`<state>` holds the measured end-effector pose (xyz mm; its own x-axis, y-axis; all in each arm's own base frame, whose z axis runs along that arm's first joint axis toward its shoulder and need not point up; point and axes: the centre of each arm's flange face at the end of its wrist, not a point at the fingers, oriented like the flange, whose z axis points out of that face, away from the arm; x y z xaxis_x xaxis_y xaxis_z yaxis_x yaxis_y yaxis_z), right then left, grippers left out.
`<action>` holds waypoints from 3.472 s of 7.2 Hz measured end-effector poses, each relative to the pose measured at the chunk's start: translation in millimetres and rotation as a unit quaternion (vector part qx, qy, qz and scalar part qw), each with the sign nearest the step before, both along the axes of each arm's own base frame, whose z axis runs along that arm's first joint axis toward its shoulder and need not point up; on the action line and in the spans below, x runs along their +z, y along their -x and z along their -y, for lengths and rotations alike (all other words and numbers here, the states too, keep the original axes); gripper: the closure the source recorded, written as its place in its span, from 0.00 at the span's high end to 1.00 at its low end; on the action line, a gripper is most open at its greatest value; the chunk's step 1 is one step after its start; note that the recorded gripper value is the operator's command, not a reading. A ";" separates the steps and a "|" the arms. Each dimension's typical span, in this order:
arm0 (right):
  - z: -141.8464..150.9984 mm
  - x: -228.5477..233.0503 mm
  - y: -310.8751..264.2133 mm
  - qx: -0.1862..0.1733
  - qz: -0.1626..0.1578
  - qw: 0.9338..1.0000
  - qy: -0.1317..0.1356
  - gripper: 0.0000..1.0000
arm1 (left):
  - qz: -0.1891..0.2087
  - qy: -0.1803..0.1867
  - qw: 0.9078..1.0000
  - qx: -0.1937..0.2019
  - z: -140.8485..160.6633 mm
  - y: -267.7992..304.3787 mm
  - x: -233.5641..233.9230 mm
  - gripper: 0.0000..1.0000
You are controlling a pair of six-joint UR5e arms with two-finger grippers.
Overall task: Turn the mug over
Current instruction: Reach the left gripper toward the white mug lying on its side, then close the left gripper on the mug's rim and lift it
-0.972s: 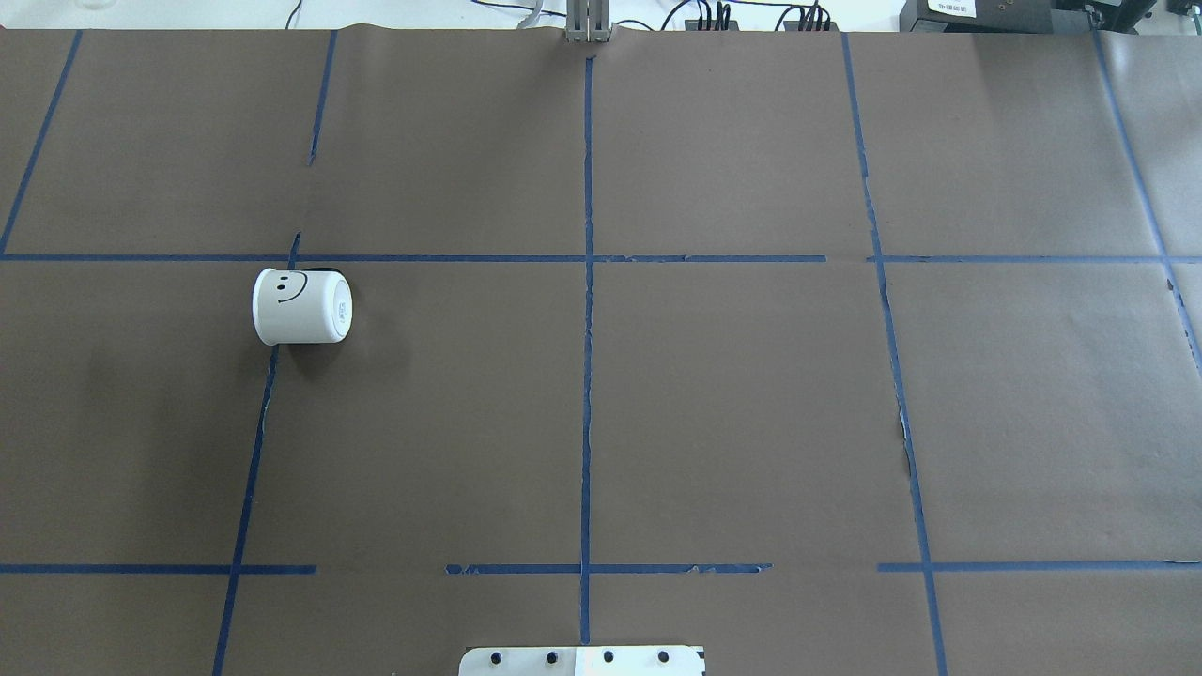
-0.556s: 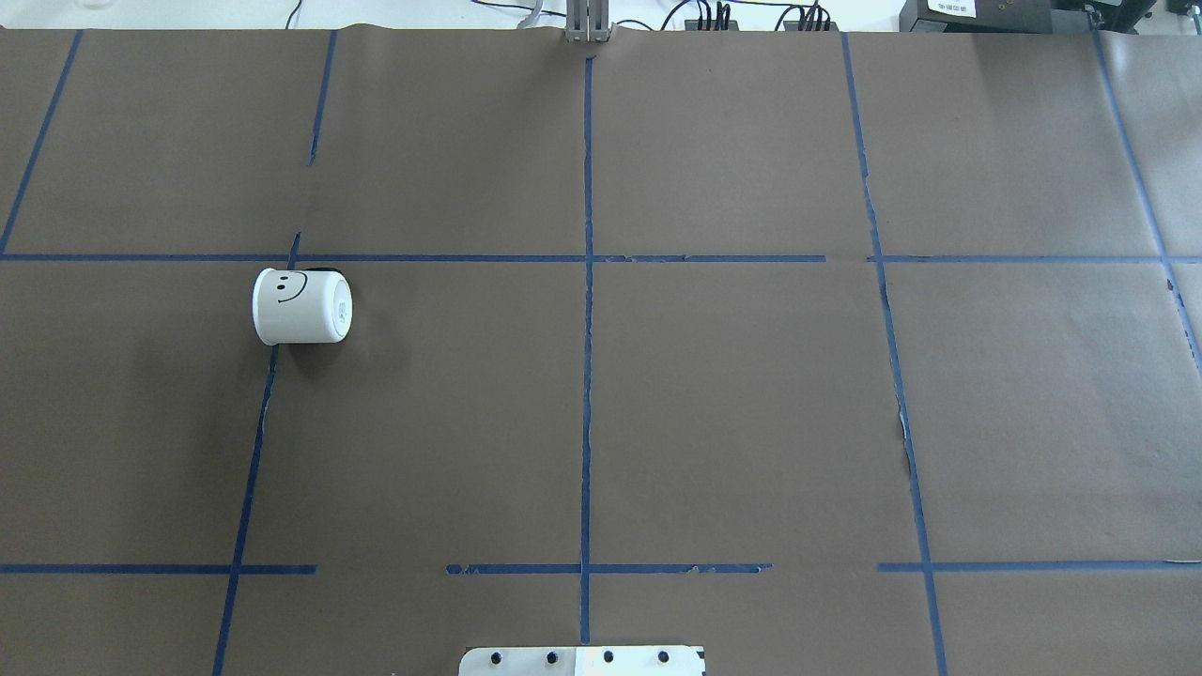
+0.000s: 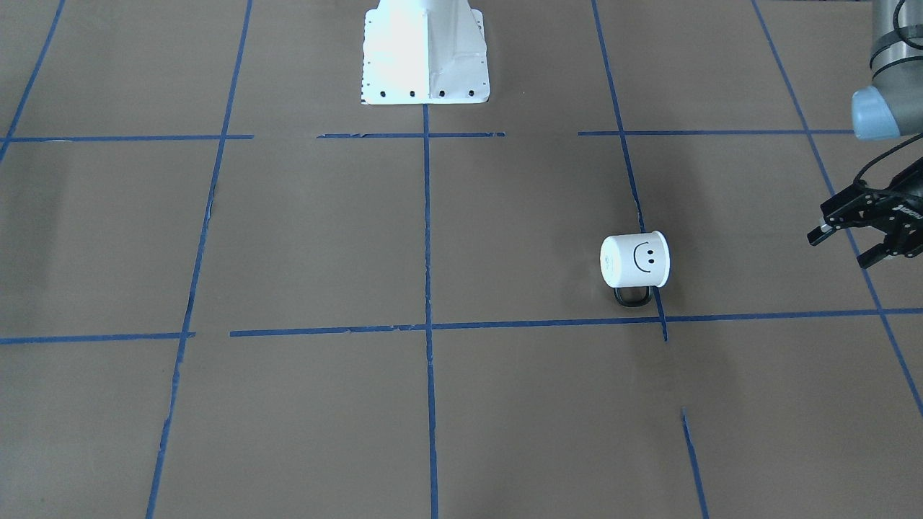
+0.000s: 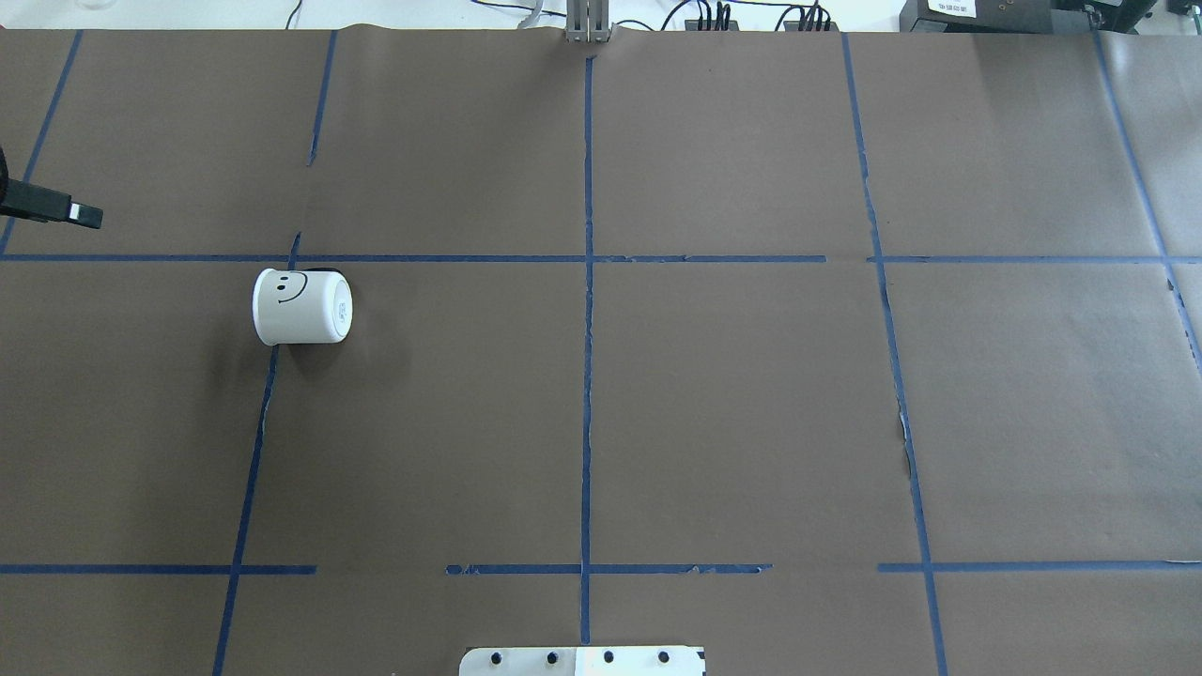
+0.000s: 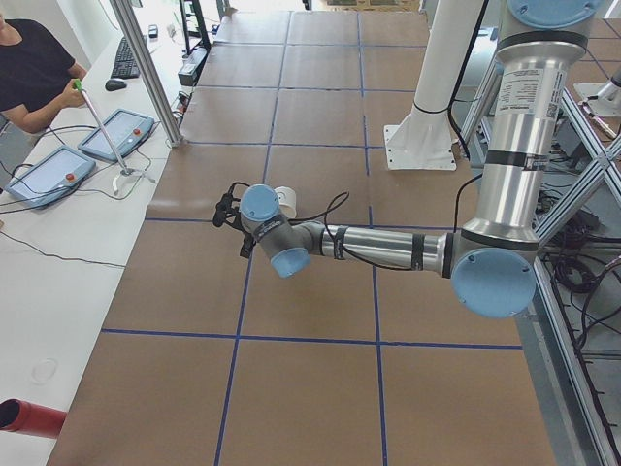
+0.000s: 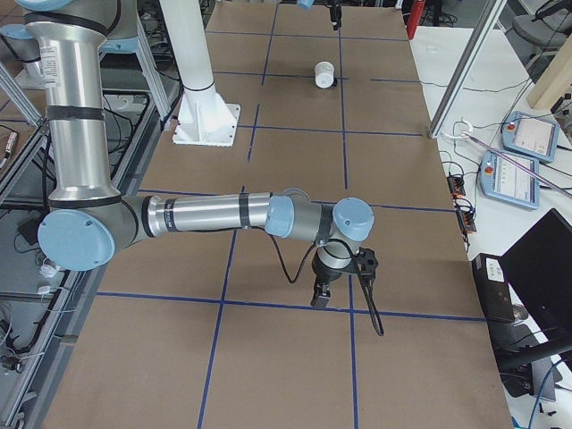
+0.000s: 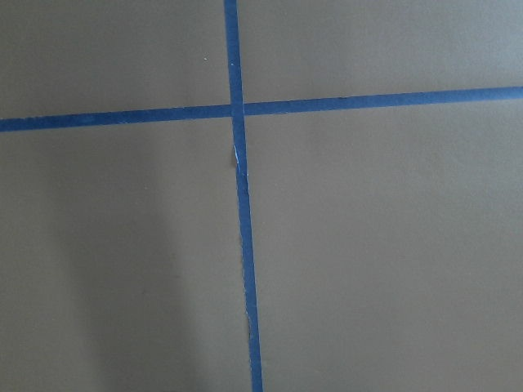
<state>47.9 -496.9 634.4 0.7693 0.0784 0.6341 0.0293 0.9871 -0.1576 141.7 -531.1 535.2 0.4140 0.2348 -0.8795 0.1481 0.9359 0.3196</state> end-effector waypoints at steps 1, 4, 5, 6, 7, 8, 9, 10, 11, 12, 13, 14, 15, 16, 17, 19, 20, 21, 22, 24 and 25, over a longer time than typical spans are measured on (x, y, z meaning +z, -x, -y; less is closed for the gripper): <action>0.0 0.0 0.0 0.000 0.000 1.000 0.000 1.00 | -0.023 0.017 0.999 -0.017 -5.7 -15.4 -0.6 1.00; 0.0 0.0 0.0 0.000 0.000 1.000 0.000 1.00 | -0.107 0.093 0.989 -0.047 -26.9 -69.2 3.8 1.00; 0.0 0.0 0.0 0.000 0.000 1.000 0.000 1.00 | -0.139 0.116 0.982 -0.060 -36.1 -83.2 10.4 1.00; 0.0 0.0 0.0 0.000 0.000 1.000 0.000 1.00 | -0.171 0.142 0.972 -0.073 -44.7 -98.6 11.2 1.00; 0.0 0.0 0.0 0.000 0.000 1.000 0.000 1.00 | -0.198 0.164 0.963 -0.080 -51.6 -113.2 8.0 1.00; 0.0 0.0 0.0 0.000 0.000 1.000 0.000 1.00 | -0.221 0.176 0.956 -0.081 -57.3 -124.3 6.2 1.00; 0.0 0.0 0.0 0.000 0.000 1.000 0.000 1.00 | -0.238 0.181 0.950 -0.084 -59.1 -132.6 5.7 1.00; 0.0 0.0 0.0 0.000 0.000 1.000 0.000 1.00 | -0.253 0.185 0.945 -0.091 -58.1 -141.1 4.1 1.00; 0.0 0.0 0.0 0.000 0.000 1.000 0.000 1.00 | -0.270 0.190 0.939 -0.097 -58.7 -146.5 3.8 1.00; 0.0 0.0 0.0 0.000 0.000 1.000 0.000 1.00 | -0.289 0.195 0.932 -0.099 -60.6 -149.8 4.3 1.00; 0.0 0.0 0.0 0.000 0.000 1.000 0.000 1.00 | -0.302 0.197 0.927 -0.103 -61.5 -154.3 2.3 1.00; 0.0 0.0 0.0 0.000 0.000 1.000 0.000 1.00 | -0.312 0.196 0.924 -0.105 -63.3 -159.5 0.2 1.00; 0.0 0.0 0.0 0.000 0.000 1.000 0.000 1.00 | -0.319 0.196 0.921 -0.106 -64.7 -164.0 -2.2 1.00; 0.0 0.0 0.0 0.000 0.000 1.000 0.000 1.00 | -0.325 0.199 0.919 -0.105 -65.1 -169.1 -5.8 1.00; 0.0 0.0 0.0 0.000 0.000 1.000 0.000 1.00 | -0.328 0.201 0.917 -0.104 -66.4 -174.8 -8.4 0.98; 0.0 0.0 0.0 0.000 0.000 1.000 0.000 1.00 | -0.330 0.204 0.916 -0.102 -69.3 -185.4 -10.5 0.54; 0.0 0.0 0.0 0.000 0.000 1.000 0.000 1.00 | -0.330 0.204 0.916 -0.101 -69.2 -188.6 -10.7 0.30; 0.0 0.0 0.0 0.000 0.000 1.000 0.000 1.00 | -0.330 0.205 0.916 -0.101 -68.7 -190.4 -10.9 0.03; 0.0 0.0 0.0 0.000 0.000 1.000 0.000 1.00 | -0.331 0.206 0.915 -0.101 -67.8 -191.6 -12.2 0.00; 0.0 0.0 0.0 0.000 0.000 1.000 0.000 1.00 | -0.345 0.229 0.905 -0.098 -62.1 -198.8 -27.3 0.00; 0.0 0.0 0.0 0.000 0.000 1.000 0.000 1.00 | -0.353 0.244 0.898 -0.093 -57.7 -204.2 -43.0 0.00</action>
<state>47.9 -496.9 634.4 0.7693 0.0784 0.6341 0.0293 0.9871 -0.1576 345.9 -473.3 492.2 -0.2960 -0.2664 -0.9173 0.3215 0.8765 -0.3583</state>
